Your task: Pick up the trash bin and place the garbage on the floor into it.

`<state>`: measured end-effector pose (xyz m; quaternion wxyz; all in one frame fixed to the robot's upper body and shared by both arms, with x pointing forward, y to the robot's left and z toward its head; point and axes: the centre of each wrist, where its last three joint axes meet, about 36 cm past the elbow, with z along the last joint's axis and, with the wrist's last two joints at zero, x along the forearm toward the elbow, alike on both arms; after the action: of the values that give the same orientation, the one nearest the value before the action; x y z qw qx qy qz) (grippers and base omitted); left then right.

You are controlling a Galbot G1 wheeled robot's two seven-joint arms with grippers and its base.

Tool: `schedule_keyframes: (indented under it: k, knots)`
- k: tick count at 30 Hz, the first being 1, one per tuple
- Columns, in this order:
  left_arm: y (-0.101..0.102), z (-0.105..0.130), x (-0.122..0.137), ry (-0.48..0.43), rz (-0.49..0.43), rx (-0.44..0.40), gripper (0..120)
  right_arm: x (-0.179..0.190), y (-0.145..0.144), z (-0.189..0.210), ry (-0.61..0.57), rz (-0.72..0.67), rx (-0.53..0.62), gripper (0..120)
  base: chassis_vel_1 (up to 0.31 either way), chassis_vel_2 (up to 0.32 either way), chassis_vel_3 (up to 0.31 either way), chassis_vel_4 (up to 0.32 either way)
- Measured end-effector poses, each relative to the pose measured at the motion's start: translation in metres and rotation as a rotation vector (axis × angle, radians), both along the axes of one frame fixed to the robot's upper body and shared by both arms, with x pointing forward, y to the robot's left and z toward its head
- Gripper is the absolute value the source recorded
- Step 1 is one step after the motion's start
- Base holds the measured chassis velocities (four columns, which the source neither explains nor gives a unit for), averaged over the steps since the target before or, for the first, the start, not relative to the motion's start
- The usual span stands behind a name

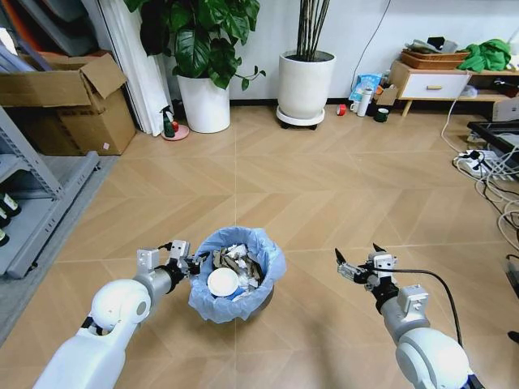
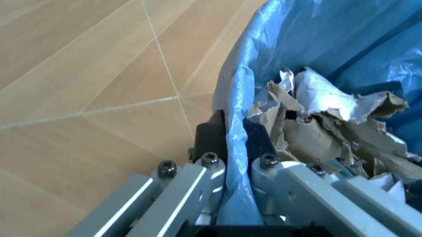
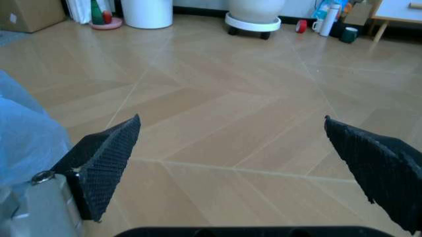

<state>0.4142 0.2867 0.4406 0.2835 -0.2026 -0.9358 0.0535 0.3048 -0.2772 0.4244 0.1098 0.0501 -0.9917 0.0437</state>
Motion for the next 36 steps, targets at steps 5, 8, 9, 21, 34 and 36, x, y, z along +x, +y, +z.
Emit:
schedule_keyframes:
  k: [5,8,9,21,34,36]
  knots:
    - [-0.0002,-0.0001,0.0,-0.001,0.0,-0.001,0,-0.0011,0.0006,-0.0012,-0.006,0.0,0.007,100,0.135,-0.118,-0.146,0.123]
    - [-0.0004,-0.0002,0.0,-0.001,-0.001,-0.001,0,-0.0024,0.0001,-0.0032,-0.008,-0.002,0.018,100,0.094,-0.092,-0.108,0.068]
    - [-0.0004,-0.0001,0.0001,-0.002,-0.001,-0.002,0,-0.003,-0.0001,-0.0033,-0.004,-0.003,0.019,100,0.022,-0.026,-0.081,0.016]
    - [-0.0011,0.0006,-0.0007,-0.01,-0.001,-0.004,0,-0.0075,0.0002,-0.0034,0.013,0.008,0.021,100,-0.039,-0.009,0.04,0.008]
    - [-0.0014,-0.0014,0.0011,-0.013,0.003,-0.011,0,-0.0078,-0.0003,-0.0078,0.021,0.016,0.015,100,-0.12,-0.126,0.112,0.122]
    - [-0.0014,-0.0019,0.0012,-0.012,0.004,-0.012,0,-0.0072,-0.0011,-0.01,0.016,0.015,0.016,100,-0.032,-0.042,0.024,0.033]
